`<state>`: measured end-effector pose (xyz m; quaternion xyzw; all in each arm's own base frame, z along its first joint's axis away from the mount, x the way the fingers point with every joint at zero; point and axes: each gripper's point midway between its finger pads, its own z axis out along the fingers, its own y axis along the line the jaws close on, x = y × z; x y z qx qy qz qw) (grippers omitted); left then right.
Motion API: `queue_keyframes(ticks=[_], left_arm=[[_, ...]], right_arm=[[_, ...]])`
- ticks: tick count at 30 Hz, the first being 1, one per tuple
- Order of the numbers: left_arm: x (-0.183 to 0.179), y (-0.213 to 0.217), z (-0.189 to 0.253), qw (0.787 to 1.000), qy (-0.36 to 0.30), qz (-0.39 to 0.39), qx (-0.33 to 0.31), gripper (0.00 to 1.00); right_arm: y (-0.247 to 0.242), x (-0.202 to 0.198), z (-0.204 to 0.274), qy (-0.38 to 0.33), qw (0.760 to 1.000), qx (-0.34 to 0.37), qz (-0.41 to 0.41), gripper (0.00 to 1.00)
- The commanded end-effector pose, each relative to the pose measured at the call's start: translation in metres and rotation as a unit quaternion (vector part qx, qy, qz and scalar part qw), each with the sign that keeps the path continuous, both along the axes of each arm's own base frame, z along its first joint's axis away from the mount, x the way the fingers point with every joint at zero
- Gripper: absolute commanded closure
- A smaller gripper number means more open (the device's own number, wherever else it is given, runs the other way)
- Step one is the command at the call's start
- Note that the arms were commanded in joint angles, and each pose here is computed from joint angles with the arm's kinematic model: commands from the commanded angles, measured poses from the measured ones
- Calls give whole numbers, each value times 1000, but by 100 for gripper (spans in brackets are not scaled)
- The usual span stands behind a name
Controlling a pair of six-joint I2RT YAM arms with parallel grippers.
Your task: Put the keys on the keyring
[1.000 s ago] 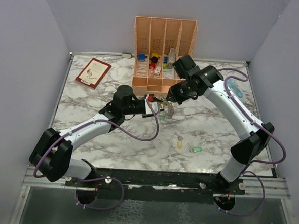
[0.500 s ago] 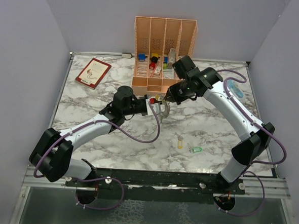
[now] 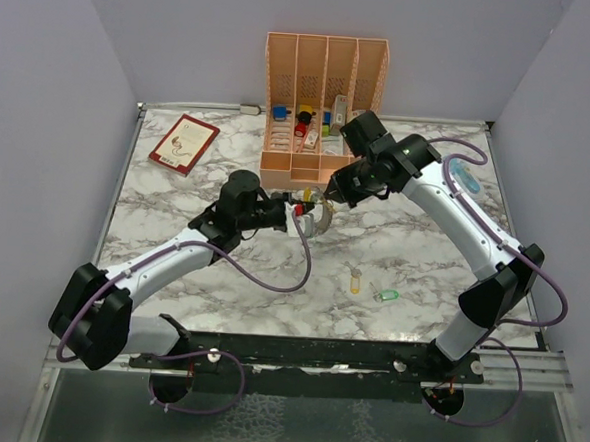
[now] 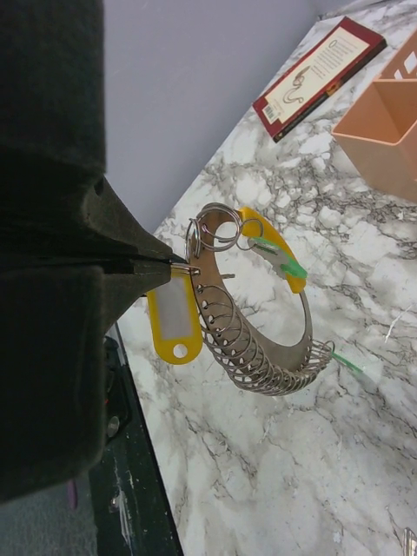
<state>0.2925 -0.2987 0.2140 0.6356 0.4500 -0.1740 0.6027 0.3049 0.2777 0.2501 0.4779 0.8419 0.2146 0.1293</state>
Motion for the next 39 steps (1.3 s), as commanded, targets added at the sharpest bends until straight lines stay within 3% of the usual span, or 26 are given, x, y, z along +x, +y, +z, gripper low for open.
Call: queue_keyframes(ticks=[1, 12, 24, 30, 39], left_arm=[[-13, 6, -11, 999, 2, -20, 41, 100], [-16, 22, -13, 992, -41, -45, 114, 100], [-9, 35, -41, 983, -16, -34, 178, 100], [1, 42, -31, 989, 11, -9, 150, 100], [-3, 52, -15, 992, 55, -35, 108, 100]], right_arm=[[1, 6, 25, -37, 999, 29, -16, 99], [-1, 6, 27, -39, 999, 30, -19, 99], [13, 3, 34, -47, 996, 73, 3, 99], [13, -1, 27, -61, 995, 77, 23, 99], [8, -6, 29, -76, 993, 90, 17, 99]])
